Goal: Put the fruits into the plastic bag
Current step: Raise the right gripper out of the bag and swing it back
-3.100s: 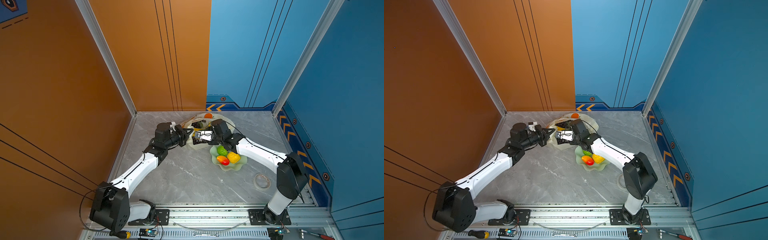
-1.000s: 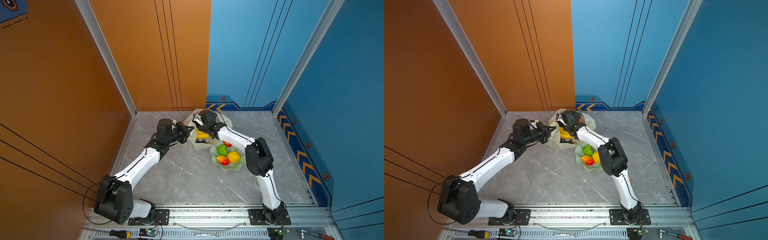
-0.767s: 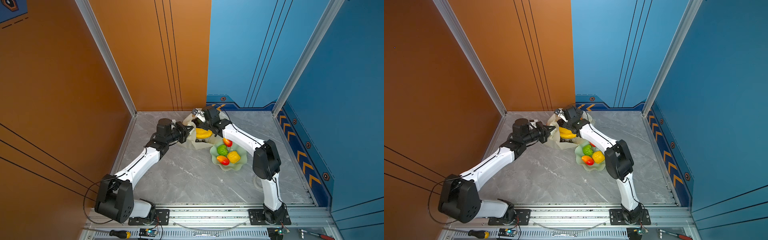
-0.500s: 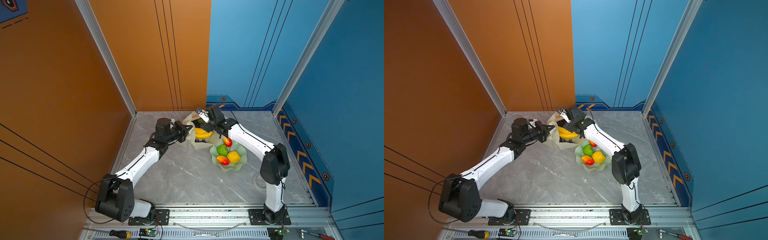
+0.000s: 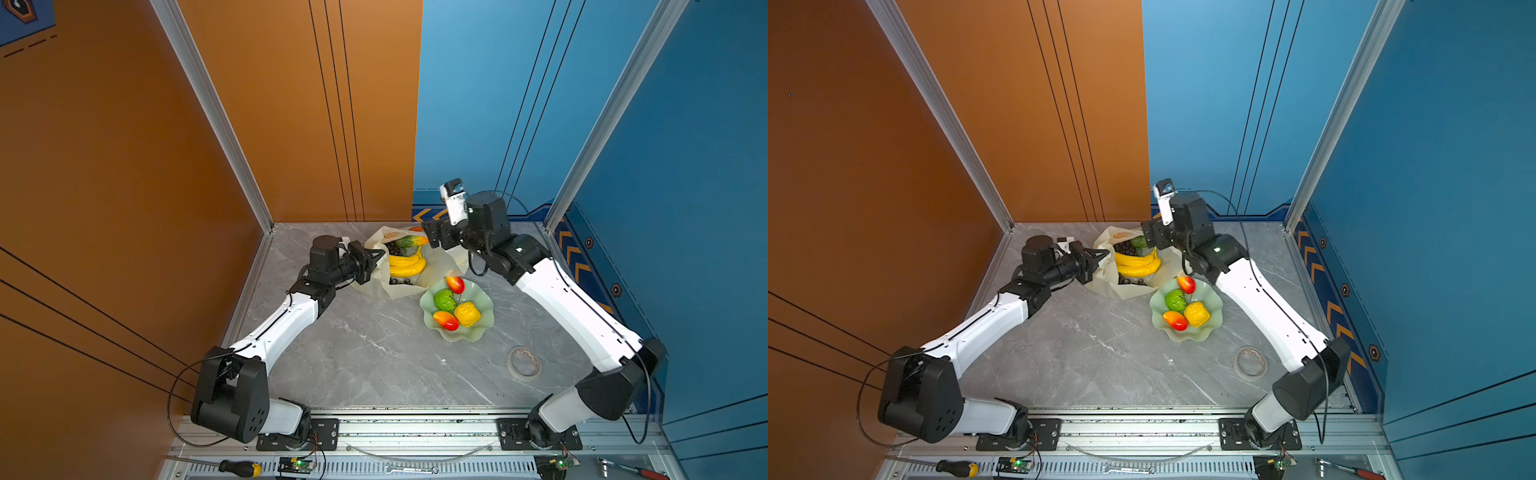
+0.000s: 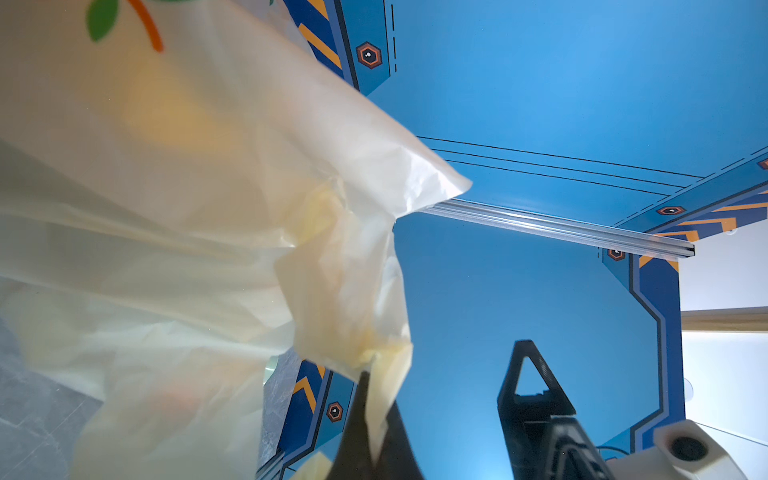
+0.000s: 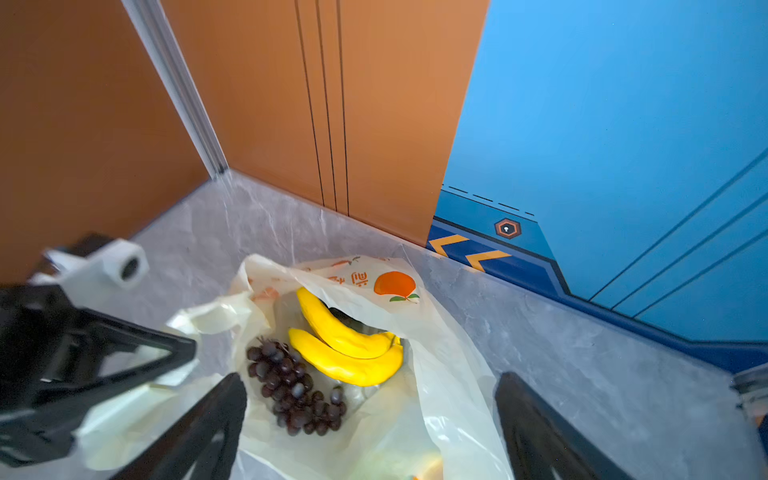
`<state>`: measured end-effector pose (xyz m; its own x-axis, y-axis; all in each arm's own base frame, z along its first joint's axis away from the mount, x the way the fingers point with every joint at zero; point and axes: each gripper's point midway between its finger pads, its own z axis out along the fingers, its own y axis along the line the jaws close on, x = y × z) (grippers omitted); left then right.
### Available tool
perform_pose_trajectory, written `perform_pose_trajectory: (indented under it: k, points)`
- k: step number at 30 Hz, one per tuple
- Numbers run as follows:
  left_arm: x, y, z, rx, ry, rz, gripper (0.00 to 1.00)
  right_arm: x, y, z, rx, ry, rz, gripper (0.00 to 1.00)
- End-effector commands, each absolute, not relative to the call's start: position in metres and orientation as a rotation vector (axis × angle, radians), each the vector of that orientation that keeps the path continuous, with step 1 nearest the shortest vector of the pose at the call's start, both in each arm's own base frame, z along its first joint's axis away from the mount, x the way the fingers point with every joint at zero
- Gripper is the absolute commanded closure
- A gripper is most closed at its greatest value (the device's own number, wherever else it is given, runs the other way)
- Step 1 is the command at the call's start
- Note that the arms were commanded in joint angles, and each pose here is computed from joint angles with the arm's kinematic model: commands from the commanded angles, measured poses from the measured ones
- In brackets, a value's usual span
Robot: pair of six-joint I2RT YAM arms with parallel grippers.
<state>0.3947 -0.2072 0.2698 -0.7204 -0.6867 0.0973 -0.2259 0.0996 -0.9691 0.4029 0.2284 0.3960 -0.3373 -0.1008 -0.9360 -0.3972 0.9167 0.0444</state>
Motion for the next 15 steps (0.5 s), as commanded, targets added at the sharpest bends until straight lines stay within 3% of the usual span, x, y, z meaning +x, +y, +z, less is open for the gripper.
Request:
perform_pose_trajectory:
  k: [1, 7, 15]
  points:
    - [0.397, -0.206, 0.284, -0.831, 1.973, -1.667, 1.0, 0.387, 0.198, 0.395, -0.117, 2.011, 0.491, 0.06]
    - [0.395, -0.206, 0.284, -0.831, 1.97, -1.659, 1.0, 0.359, 0.13, 0.391, 0.095, 2.043, 0.598, 0.0]
    - [0.395, -0.21, 0.283, -0.823, 1.976, -1.657, 1.0, 0.316, 0.069, 0.305, 0.175, 2.282, 0.498, 0.0]
